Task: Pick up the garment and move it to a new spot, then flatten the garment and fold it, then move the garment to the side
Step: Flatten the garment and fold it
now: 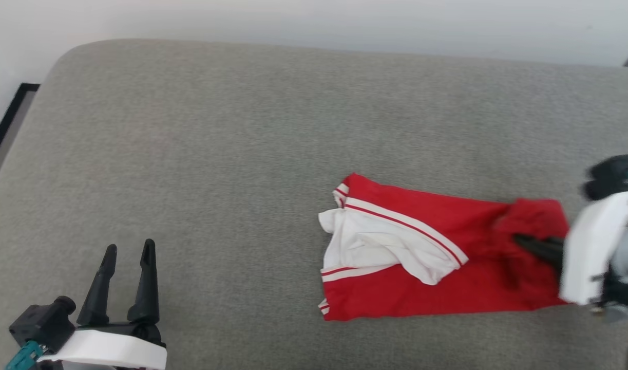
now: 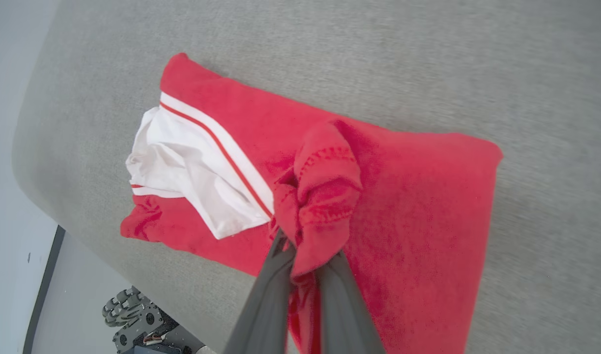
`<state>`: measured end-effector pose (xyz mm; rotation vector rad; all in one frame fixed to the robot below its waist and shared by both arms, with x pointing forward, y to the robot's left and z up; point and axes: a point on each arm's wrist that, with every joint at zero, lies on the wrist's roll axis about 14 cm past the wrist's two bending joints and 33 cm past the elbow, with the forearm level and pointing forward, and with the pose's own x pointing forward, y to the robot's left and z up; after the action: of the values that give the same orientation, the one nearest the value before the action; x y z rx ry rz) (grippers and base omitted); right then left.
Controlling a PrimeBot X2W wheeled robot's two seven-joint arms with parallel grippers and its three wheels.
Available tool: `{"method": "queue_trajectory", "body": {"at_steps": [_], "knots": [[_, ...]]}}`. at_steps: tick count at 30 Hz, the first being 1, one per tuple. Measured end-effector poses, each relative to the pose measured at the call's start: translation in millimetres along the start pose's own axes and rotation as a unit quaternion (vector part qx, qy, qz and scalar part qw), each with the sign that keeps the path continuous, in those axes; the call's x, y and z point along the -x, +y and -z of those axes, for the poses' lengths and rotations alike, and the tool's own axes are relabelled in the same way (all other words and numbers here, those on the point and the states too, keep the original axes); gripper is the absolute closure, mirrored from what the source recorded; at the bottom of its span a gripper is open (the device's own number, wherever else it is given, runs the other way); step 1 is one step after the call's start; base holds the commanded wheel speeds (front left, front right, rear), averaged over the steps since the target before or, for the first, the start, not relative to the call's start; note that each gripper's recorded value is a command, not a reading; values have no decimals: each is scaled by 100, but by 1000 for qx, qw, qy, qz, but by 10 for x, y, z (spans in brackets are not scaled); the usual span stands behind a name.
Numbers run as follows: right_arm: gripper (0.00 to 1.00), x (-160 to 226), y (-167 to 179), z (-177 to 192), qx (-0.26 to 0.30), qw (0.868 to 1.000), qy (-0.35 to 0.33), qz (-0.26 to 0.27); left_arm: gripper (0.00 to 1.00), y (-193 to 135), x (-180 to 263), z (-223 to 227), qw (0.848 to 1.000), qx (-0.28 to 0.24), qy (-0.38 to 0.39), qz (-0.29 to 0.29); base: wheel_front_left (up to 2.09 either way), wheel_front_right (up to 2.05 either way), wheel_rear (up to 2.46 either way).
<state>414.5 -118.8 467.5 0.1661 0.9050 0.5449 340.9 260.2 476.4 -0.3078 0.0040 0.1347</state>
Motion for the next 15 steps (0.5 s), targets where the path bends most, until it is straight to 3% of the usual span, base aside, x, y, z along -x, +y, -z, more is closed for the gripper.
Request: {"method": "queue_trajectory", "body": {"at_steps": [5,12,15], "knots": [[100,-286,462,-50,37,997,13,-59,0,10,62,-12,1000,4,-2,-5,0,0,0],[100,-646,833,9,70,991,43,-102,0,83,129,-69,1000,6,-8,-18,0,0,0],[84,-784,955,41,82,988,54,-115,0,141,182,-89,1000,5,-10,-28,0,0,0]]}}
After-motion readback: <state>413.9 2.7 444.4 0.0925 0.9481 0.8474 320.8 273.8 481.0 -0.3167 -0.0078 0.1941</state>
